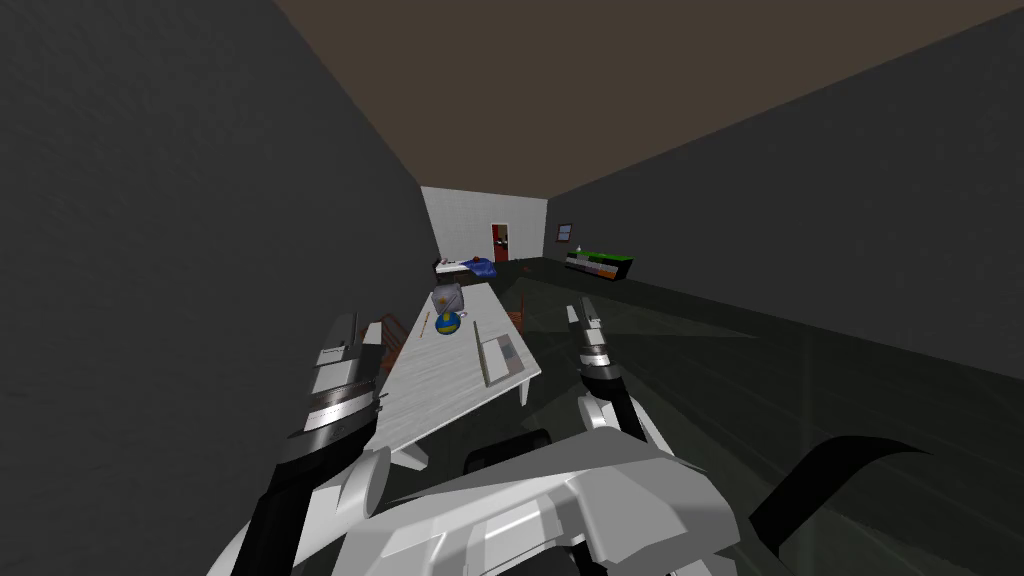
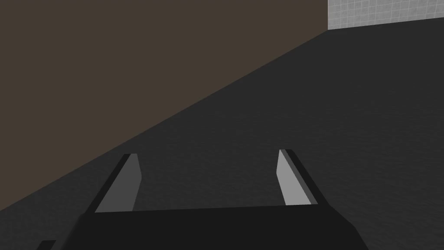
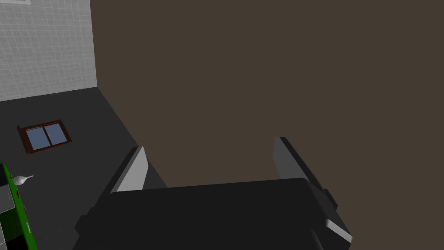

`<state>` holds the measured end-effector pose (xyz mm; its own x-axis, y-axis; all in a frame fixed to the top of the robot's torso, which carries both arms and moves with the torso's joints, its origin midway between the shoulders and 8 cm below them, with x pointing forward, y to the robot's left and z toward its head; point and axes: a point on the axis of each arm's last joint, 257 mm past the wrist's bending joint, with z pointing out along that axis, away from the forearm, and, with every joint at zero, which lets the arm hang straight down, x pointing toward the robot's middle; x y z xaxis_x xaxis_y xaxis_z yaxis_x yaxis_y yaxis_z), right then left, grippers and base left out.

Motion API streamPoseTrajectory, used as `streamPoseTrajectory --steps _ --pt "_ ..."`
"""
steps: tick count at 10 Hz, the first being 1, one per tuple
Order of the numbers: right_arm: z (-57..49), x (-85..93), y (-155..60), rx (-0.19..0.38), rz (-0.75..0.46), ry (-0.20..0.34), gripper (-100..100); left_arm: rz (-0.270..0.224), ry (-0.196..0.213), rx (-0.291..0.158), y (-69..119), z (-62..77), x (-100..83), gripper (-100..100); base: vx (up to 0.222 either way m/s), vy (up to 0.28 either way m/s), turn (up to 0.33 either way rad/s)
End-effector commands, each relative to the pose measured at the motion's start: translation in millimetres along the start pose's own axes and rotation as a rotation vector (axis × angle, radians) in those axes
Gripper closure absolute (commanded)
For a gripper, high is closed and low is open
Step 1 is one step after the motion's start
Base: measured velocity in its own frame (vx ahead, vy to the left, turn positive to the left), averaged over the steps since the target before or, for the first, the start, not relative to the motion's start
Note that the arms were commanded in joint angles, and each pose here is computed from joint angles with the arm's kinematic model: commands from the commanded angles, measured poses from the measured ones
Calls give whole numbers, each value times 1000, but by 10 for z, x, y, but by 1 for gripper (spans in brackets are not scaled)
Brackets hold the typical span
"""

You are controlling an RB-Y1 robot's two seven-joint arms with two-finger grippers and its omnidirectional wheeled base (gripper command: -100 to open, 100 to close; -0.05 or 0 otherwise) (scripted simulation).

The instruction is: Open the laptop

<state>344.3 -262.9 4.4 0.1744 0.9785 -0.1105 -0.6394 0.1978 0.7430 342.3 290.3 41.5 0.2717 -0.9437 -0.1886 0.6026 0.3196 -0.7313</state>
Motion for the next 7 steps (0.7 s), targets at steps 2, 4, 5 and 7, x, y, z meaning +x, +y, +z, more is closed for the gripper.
streamPoseTrajectory --steps 2,4,5,7 --pt "0 0 0 0 0 0 0 0 0 0 0 0 0 0 0 0 0" --pt "0 0 1 0 0 0 0 0 0 0 -1 0 0 0 0 0 0" --pt "0 0 1 0 0 0 0 0 0 0 -1 0 0 0 0 0 0" --pt "1 0 2 0 0 0 0 0 0 0 -2 0 0 0 0 0 0"
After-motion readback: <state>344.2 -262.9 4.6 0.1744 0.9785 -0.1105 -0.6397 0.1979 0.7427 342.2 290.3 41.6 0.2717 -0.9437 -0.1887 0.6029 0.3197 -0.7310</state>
